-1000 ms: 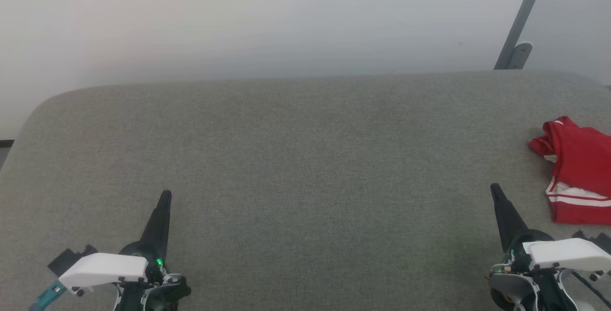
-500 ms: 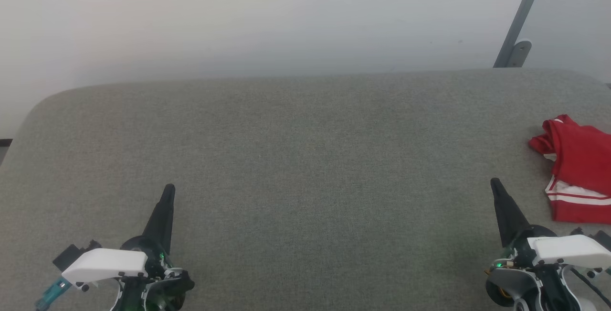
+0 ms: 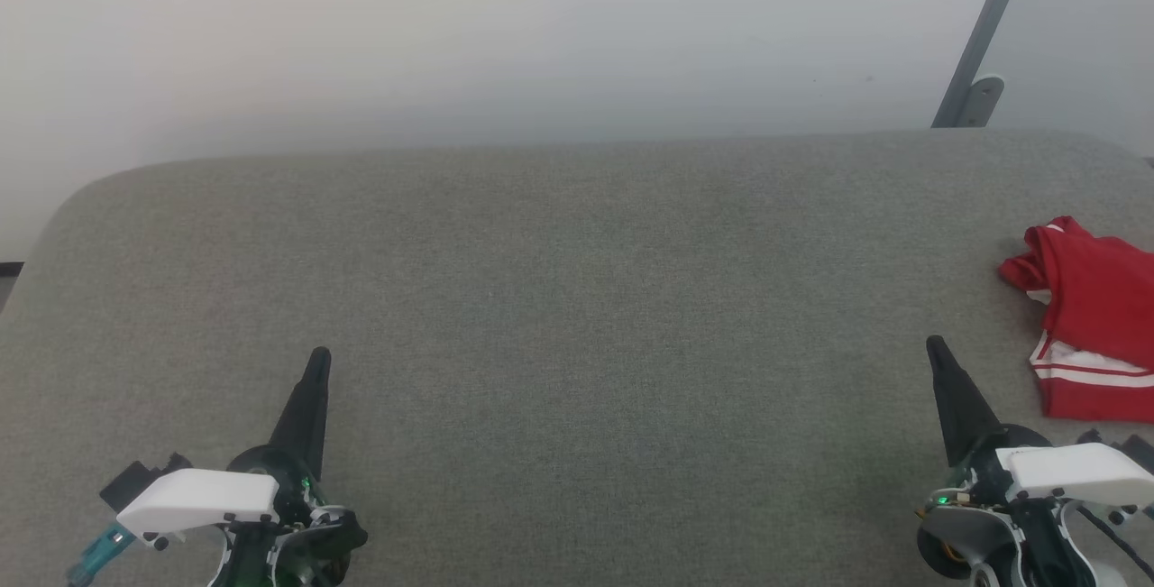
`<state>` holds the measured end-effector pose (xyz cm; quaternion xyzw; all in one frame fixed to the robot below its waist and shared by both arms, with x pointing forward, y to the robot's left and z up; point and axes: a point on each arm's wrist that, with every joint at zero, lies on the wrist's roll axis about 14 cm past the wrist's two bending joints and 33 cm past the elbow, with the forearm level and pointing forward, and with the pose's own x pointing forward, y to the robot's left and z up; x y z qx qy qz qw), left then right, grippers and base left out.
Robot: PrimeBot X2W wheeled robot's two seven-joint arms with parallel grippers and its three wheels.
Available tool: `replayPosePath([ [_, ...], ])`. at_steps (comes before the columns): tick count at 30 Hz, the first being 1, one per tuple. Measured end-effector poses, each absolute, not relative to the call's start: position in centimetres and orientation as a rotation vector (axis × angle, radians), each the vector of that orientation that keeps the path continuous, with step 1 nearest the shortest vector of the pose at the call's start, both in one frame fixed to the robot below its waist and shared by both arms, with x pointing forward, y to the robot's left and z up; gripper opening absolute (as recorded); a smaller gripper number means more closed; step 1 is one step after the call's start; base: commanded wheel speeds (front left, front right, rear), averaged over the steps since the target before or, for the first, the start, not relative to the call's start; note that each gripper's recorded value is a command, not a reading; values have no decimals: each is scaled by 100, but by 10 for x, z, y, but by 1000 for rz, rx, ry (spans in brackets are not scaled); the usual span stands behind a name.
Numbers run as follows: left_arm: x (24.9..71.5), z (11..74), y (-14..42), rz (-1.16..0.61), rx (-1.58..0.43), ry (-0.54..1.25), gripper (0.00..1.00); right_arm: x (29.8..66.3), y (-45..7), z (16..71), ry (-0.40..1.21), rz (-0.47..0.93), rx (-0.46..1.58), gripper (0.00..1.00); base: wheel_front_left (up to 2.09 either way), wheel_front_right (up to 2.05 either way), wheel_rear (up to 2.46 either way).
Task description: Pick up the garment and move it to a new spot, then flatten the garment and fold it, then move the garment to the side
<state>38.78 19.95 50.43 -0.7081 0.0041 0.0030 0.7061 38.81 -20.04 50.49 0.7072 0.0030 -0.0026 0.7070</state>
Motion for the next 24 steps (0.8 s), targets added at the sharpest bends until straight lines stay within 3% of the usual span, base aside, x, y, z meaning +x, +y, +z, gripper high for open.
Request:
replayPosePath([
  [24,388,504,200,7,-1574,9,0,388,-200,505,7,-6,1571,0,0,0,0],
])
